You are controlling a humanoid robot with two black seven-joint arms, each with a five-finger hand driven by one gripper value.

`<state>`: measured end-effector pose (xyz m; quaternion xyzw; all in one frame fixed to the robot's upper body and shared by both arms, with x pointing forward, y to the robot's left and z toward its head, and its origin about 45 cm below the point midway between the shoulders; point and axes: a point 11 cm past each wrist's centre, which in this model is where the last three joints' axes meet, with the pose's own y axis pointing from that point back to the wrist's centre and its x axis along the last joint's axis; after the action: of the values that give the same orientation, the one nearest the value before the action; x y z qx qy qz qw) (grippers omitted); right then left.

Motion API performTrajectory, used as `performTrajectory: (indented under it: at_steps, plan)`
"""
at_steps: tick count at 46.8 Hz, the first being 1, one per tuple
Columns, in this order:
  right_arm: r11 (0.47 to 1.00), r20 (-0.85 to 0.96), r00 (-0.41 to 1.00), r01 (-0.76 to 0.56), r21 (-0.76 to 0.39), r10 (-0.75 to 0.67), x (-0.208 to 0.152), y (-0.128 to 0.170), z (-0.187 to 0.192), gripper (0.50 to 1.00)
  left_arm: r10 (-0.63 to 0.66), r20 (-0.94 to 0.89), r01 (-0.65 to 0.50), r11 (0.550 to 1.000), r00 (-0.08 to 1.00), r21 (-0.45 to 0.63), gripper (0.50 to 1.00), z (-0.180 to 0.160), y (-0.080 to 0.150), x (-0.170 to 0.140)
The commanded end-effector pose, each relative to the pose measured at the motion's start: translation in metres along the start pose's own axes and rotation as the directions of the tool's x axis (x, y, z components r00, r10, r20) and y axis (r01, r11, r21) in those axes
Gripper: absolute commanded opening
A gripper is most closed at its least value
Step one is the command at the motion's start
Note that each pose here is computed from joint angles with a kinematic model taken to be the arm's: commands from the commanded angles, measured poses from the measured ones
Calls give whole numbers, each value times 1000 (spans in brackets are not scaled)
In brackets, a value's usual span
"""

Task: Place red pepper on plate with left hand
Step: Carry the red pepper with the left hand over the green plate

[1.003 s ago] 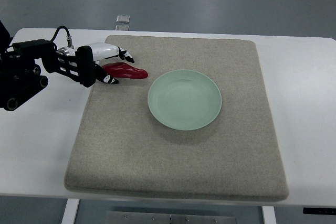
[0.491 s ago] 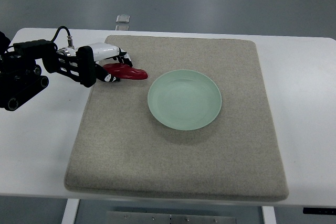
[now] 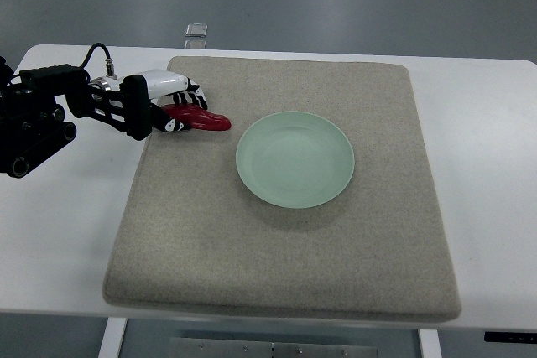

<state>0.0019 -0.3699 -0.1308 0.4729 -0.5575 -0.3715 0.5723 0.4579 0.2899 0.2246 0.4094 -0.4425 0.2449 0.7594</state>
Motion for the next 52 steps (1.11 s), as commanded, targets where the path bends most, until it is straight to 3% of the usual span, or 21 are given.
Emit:
performTrajectory:
  at_steps: [1, 17, 40, 52]
  plan:
    - [1000, 0, 1000, 0, 0, 0, 0, 0, 0, 928, 11, 2, -11, 1000, 1000, -2, 500, 0, 0, 1]
    - [1000, 0, 1000, 0, -1, 0, 0, 0, 1, 928, 90, 10, -90, 995, 996, -33, 500, 11, -4, 15]
    - [1000, 0, 1000, 0, -1, 0, 0, 0, 1, 928, 133, 59, -115, 963, 989, -246, 500, 87, -18, 54]
    - [1000, 0, 1000, 0, -1, 0, 0, 0, 1, 928, 78, 54, -55, 937, 995, -344, 500, 131, -36, 44]
